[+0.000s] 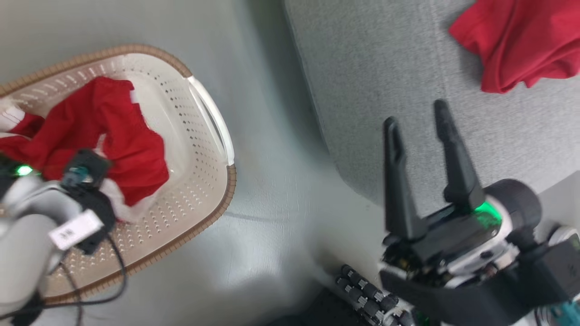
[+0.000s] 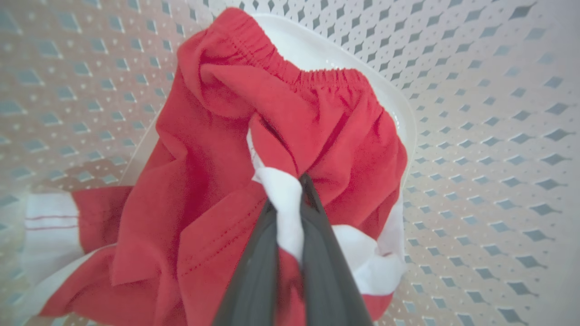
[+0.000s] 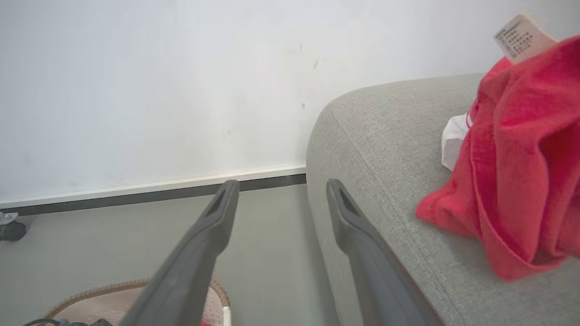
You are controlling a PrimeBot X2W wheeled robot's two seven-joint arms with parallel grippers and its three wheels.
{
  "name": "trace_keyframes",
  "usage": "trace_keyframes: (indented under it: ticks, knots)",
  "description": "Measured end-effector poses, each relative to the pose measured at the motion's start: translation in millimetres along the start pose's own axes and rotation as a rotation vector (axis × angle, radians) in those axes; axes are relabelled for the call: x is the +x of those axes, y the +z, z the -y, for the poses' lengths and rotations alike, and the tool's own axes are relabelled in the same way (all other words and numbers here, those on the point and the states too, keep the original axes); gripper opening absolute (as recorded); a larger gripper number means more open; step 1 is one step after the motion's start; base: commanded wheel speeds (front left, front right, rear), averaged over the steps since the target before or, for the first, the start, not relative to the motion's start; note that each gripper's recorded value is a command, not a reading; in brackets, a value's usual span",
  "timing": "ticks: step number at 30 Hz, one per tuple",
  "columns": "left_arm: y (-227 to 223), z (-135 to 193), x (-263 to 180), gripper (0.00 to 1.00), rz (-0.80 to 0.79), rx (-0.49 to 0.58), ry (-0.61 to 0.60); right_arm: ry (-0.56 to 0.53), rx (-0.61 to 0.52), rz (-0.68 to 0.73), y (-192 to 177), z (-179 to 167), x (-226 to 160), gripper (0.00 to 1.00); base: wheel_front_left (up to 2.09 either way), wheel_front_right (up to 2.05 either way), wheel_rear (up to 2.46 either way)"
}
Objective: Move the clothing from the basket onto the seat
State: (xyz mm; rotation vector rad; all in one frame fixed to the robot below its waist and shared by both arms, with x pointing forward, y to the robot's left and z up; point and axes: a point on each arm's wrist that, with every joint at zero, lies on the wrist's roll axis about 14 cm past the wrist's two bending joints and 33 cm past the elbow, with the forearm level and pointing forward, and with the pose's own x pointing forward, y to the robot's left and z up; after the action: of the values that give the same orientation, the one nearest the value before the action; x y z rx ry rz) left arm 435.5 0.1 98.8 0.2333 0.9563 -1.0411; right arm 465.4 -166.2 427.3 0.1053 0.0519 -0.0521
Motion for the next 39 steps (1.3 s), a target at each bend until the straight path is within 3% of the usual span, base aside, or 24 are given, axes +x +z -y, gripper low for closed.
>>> trace_keyframes:
  ticks: [5,21,39]
  knots:
    - [51,23,-8,0.00,0.149,0.031,-0.044,-0.030,-0.039,0.031,12,15,3,1.00,0.00,0.00,0.00]
    - [150,41,-99,0.00,0.498,0.042,-0.018,0.001,-0.065,0.159,56,10,15,1.00,0.00,0.00,0.00]
    - [243,51,-242,0.00,0.845,0.024,0.105,0.099,0.004,0.238,98,-30,6,1.00,0.00,0.00,0.00]
